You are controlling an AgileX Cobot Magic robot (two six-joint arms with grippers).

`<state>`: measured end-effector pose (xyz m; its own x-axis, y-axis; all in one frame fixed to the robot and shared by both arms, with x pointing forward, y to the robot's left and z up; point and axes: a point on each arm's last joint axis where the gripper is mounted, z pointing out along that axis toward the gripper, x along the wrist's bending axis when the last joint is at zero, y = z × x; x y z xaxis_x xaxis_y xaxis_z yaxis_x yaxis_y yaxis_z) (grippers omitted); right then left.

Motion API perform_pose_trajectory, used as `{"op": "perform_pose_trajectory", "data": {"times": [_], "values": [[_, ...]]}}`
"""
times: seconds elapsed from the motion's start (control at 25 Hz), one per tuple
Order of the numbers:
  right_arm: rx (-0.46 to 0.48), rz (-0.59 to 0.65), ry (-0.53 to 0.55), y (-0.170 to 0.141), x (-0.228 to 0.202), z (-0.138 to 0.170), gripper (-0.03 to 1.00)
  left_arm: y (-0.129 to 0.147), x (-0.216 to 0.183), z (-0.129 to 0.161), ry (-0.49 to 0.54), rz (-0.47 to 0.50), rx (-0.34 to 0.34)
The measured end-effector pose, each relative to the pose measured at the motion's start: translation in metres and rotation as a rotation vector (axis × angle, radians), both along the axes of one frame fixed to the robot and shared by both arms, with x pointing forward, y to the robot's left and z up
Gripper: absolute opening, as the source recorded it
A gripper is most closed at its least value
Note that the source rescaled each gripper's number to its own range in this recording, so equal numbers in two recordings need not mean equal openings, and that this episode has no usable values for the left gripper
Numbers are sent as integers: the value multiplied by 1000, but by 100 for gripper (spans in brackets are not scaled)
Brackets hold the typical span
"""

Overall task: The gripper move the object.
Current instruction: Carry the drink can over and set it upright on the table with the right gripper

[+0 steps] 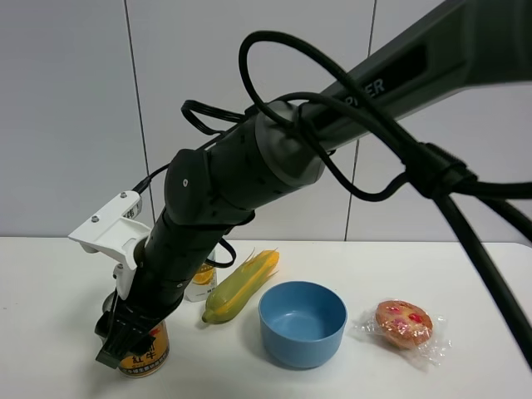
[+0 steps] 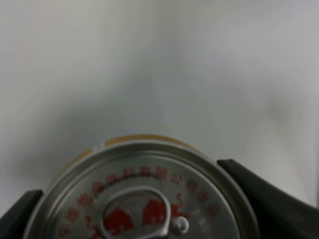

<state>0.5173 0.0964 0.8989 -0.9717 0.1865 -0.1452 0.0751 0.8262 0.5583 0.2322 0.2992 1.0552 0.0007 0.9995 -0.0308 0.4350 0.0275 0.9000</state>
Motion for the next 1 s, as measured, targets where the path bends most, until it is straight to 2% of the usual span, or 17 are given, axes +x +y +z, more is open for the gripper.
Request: {"op": "perform_pose_trajectory", "data": {"times": [0.44,0.56,0.72,0.88,1.0], "values": [[2,-4,7,0,0,0,1,0,0,0,0,0,0],[15,-11,8,0,0,4,14,0,0,0,0,0,0],[55,-20,-15,1,0,20,24,0,0,0,0,0,0],[89,-16,-35,-1,-2,45,26,0,0,0,0,-1,1],[148,-12,-73,-6,-6,84,26,0,0,0,0,-1,1]]}}
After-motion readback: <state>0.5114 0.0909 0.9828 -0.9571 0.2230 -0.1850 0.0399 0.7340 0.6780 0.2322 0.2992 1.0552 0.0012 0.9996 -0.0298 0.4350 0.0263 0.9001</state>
